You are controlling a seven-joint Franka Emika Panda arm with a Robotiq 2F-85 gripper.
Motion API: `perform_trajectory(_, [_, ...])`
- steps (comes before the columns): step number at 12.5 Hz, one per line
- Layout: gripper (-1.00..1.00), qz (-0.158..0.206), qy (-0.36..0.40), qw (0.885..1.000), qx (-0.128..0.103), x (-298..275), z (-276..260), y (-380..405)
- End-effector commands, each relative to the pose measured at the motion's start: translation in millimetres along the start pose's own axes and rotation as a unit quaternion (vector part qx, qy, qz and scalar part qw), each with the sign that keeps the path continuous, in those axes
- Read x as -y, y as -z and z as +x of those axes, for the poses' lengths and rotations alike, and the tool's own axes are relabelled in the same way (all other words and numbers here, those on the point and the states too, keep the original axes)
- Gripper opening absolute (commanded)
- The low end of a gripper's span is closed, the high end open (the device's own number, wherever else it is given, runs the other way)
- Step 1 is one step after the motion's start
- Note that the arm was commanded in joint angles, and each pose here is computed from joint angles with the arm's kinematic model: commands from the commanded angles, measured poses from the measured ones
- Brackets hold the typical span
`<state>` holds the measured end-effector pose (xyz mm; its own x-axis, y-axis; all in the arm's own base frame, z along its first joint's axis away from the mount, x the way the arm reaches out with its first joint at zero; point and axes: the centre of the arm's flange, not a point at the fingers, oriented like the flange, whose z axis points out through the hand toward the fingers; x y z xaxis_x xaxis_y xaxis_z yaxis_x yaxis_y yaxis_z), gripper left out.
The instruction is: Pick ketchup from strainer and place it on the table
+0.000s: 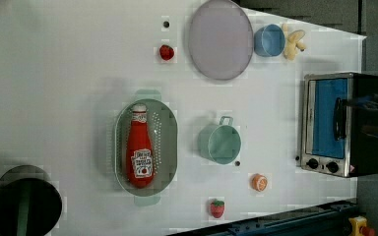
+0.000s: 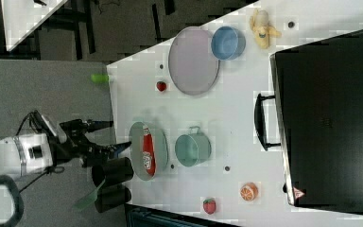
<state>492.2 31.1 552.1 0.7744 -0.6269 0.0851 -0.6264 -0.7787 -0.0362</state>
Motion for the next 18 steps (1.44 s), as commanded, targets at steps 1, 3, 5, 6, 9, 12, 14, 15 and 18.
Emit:
perform_trajectory(1, [1.00, -0.012, 0.112, 0.993, 0.018, 80.3, -73.7, -34.2])
perform_trajectory(3, [1.00, -0.006, 0.168, 0.986, 0.013, 120.3, -118.2, -47.2])
perform_trajectory(5, [1.00, 0.020, 0.215, 0.977, -0.001, 154.9, -155.2, -57.3])
perform_trajectory(6, [1.00, 0.028, 0.233, 0.972, 0.000, 167.1, -171.8, -64.2])
perform_trajectory(9, [1.00, 0.048, 0.288, 0.956, 0.019, 199.6, -225.2, -92.9])
perform_trajectory(12, [1.00, 0.042, 0.325, 0.943, 0.057, 211.1, -264.2, -137.8])
perform_trajectory(14, [1.00, 0.027, 0.326, 0.943, 0.065, 209.4, -275.7, -169.0])
perform_trajectory(15, [1.00, 0.025, 0.325, 0.943, 0.066, 208.7, -280.3, -184.4])
perform_trajectory(18, [1.00, 0.028, 0.310, 0.947, 0.082, 206.6, -291.5, -232.0])
